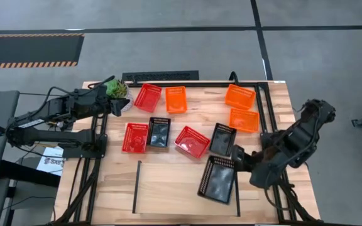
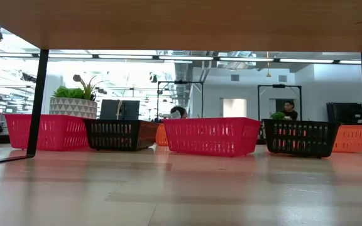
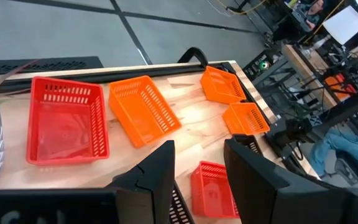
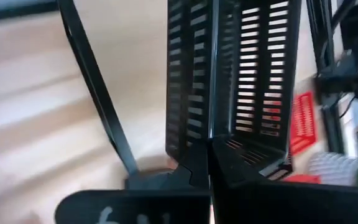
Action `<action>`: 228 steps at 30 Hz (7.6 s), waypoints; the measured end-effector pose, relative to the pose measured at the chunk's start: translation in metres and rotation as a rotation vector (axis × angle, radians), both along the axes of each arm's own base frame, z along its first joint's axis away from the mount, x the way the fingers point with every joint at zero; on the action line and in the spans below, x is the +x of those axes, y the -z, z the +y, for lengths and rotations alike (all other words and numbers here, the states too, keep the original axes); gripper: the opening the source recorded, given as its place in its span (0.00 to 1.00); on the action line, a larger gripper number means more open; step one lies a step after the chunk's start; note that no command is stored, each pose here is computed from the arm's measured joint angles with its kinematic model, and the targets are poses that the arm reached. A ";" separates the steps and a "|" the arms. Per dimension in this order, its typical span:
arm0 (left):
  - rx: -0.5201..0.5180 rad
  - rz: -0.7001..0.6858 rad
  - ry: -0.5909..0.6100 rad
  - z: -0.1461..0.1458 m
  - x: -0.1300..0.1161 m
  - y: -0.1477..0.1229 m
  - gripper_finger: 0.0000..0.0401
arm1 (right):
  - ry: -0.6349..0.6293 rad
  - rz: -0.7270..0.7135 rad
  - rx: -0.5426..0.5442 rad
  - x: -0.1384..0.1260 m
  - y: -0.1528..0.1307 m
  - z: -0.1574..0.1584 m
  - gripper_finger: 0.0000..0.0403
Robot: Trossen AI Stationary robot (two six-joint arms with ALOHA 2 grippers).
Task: Stack baskets on shelf by color
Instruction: Put the top black bin on the shelf, then stack the right black bin on the top of the black bin on the shelf
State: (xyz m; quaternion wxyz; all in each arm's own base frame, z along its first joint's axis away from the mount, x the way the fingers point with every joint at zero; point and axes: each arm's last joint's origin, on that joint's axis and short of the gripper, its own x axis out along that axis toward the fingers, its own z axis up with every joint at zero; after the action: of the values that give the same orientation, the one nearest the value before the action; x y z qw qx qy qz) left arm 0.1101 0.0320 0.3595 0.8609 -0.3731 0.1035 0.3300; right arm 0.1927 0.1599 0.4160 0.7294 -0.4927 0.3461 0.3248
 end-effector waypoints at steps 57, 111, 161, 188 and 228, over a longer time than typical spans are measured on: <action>-0.022 -0.021 -0.076 0.002 0.001 0.000 0.31 | -0.100 -0.057 -0.077 -0.026 0.082 0.016 0.08; -0.023 -0.026 -0.083 0.002 0.002 0.000 0.31 | 1.070 -0.238 0.480 0.063 0.046 -0.057 0.15; -0.029 -0.015 -0.046 0.001 0.002 0.001 0.31 | 0.572 -0.535 1.088 0.052 -0.134 -0.037 0.03; -0.023 -0.035 -0.120 0.003 0.001 0.000 0.31 | -0.022 -1.076 1.350 0.032 -0.217 -0.050 0.09; 0.073 0.009 -0.071 0.003 0.002 -0.002 0.31 | 2.250 -0.450 1.189 -0.057 0.019 -0.148 0.35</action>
State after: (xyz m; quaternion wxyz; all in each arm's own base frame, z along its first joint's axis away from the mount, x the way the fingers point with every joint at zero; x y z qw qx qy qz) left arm 0.1117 0.0350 0.3614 0.8612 -0.3435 0.0821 0.3654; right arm 0.1361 0.0117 0.3966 0.7482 0.4226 0.2417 -0.4508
